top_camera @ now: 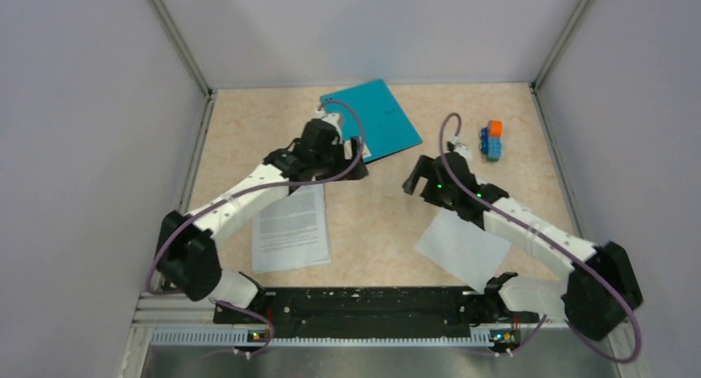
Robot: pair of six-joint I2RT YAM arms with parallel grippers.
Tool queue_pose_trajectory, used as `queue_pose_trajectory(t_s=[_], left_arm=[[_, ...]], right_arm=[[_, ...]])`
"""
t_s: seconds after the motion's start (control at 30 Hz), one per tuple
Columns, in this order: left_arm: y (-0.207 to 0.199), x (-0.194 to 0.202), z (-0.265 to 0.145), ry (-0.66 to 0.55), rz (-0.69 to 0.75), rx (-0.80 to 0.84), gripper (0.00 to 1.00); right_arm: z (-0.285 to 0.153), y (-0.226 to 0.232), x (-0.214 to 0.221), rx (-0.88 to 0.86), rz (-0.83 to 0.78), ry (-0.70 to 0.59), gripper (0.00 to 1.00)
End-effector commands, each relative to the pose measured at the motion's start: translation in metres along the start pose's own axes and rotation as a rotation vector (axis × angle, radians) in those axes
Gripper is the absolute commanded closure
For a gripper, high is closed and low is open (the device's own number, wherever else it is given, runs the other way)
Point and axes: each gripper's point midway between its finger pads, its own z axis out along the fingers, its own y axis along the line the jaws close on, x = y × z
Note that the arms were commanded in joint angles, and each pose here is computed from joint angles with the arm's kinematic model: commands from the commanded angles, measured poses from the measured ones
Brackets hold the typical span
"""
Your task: Put the files into the folder
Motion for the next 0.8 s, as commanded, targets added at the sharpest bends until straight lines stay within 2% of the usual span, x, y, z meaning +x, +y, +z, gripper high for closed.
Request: queue_pose_trajectory(t_s=[0.0,0.13,0.3,0.5,0.63,0.77], left_arm=[[-0.089,0.022,0.038,0.082,0.076,0.291,0.09],[-0.141,0.051,0.068,0.195,0.164,0.421,0.08],[-0.17,0.086,0.106,0.306,0.215,0.482,0.07],[-0.173,0.12,0.132,0.387,0.227,0.483,0.07],[-0.167,0.128,0.14,0.405,0.235,0.463,0.07],[-0.156,0.13,0.144,0.395,0.247,0.412,0.07]], right_arm=[[-0.043,-0.108,-0.007,0.276,0.129,-0.088,0.02],[-0.075,-0.174,-0.003,0.446,0.25,-0.15,0.01],[-0.089,-0.221,0.002,0.562,0.421,-0.195,0.01],[-0.097,-0.256,-0.003,0.679,0.598,-0.273,0.01],[-0.093,-0.273,-0.002,0.677,0.668,-0.295,0.01],[-0.074,-0.277,0.013,0.591,0.727,-0.24,0.01]])
